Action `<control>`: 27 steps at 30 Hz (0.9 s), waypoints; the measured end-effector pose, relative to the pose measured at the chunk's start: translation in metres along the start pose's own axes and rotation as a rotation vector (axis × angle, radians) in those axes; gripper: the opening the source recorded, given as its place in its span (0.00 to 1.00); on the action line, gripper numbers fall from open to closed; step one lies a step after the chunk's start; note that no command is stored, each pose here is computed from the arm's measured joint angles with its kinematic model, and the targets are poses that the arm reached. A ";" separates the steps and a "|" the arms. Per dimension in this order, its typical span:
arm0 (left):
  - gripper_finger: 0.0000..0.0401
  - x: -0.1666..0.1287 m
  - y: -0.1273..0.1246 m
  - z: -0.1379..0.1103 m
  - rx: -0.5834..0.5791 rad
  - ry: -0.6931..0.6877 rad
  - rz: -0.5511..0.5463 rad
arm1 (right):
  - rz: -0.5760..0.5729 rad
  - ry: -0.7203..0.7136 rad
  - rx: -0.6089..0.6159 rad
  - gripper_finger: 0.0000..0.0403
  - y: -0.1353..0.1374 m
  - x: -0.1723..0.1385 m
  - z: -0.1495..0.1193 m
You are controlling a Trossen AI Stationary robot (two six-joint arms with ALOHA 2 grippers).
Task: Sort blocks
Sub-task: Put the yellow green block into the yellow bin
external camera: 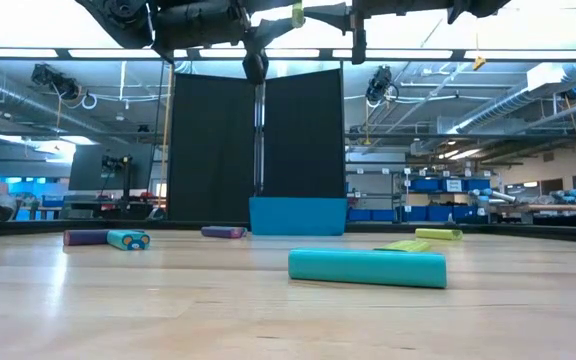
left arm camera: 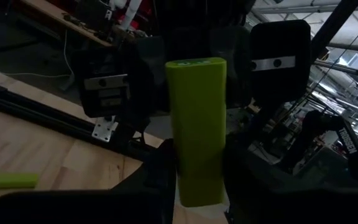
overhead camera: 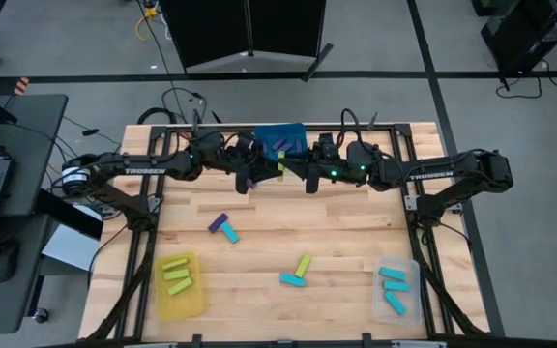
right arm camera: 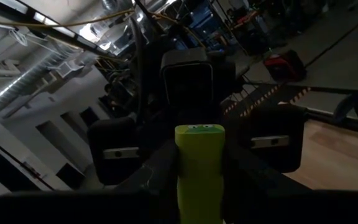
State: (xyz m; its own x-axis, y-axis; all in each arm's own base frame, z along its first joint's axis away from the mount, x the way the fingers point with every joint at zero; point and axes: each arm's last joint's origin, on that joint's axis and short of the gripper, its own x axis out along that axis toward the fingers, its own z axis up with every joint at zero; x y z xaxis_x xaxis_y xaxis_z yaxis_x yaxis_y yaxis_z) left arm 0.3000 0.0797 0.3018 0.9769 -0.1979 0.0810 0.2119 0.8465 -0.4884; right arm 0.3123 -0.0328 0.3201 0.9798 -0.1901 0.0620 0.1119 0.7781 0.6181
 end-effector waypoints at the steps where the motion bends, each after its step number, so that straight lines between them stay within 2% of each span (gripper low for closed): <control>1: 0.26 0.000 0.000 0.000 0.001 0.000 0.000 | 0.000 0.000 -0.001 0.27 0.000 0.000 0.000; 8: 0.26 0.000 0.000 0.000 0.023 0.006 0.002 | 0.006 0.006 0.000 0.27 0.000 0.000 0.000; 14: 0.26 0.002 -0.003 0.008 0.080 0.006 -0.007 | 0.010 0.006 0.019 0.44 -0.001 -0.001 0.003; 18: 0.26 0.005 -0.004 0.012 0.110 0.070 0.006 | 0.006 -0.038 -0.006 0.50 -0.002 -0.008 0.018; 23: 0.26 0.009 -0.011 0.025 0.176 0.169 0.025 | -0.026 -0.071 -0.077 0.50 -0.002 -0.026 0.039; 27: 0.26 0.006 -0.020 0.036 0.224 0.294 0.040 | -0.067 -0.067 -0.141 0.44 -0.001 -0.045 0.053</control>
State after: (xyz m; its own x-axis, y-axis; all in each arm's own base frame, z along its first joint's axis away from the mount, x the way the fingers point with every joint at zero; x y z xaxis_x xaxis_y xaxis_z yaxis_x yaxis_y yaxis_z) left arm 0.3029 0.0797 0.3435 0.9417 -0.2685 -0.2028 0.2068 0.9372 -0.2807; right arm 0.2595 -0.0566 0.3587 0.9566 -0.2802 0.0796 0.2033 0.8378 0.5067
